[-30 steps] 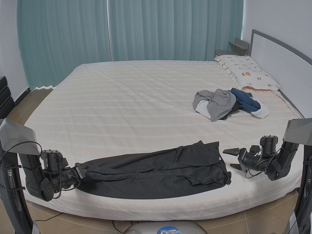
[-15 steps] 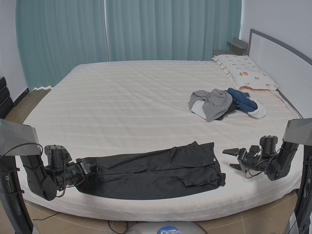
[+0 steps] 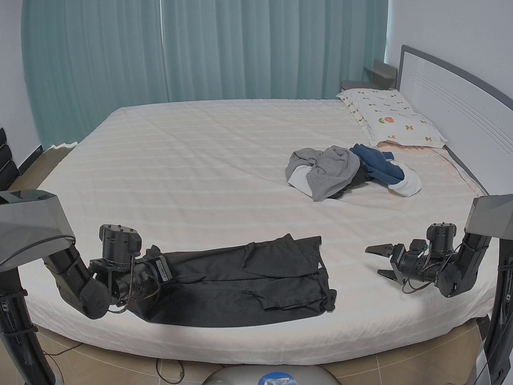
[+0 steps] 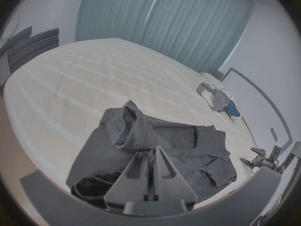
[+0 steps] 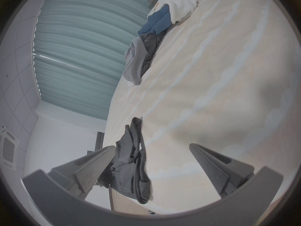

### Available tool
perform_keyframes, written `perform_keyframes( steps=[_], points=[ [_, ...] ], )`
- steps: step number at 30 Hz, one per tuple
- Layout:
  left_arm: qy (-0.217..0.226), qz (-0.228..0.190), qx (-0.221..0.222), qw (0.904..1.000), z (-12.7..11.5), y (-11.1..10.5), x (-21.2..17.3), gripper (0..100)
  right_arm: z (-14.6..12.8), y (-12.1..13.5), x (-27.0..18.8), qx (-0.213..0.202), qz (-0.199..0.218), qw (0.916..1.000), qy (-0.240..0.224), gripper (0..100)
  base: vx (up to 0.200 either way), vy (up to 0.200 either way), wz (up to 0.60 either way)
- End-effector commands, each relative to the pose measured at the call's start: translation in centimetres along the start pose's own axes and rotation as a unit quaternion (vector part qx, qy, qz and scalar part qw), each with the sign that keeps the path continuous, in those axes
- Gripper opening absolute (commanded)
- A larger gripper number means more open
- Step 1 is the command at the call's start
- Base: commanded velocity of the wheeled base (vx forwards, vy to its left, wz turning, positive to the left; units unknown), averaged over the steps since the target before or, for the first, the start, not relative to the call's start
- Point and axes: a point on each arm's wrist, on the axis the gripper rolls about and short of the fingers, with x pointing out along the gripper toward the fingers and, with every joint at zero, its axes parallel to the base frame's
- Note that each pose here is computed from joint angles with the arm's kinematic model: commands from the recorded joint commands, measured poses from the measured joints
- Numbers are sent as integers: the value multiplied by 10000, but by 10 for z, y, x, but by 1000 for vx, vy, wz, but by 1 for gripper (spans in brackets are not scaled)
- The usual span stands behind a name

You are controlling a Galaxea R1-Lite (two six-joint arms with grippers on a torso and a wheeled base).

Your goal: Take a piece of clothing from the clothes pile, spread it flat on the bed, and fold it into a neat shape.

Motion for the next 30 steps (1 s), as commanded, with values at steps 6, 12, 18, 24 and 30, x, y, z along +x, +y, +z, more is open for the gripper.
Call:
perform_keyframes(
  steps=[6,12,18,24,30],
  points=[
    [5,-364,100,9993,15,-59,4,0,-1,0,1,4,-3,10000,15,100,0,-200,0],
    [295,-416,108,9986,21,-88,11,0,-1,0,0,4,-3,10000,15,100,0,-200,0],
    [480,-466,-3,9978,11,-107,32,0,-1,-1,0,8,-7,10000,19,100,0,-200,0],
    [644,-318,-36,9974,-4,-106,53,0,-1,0,0,-12,-8,10000,9,100,0,0,0],
    [651,-343,-367,9966,-6,-112,61,0,-1,0,1,-15,-5,10000,16,100,0,0,0]
  ],
)
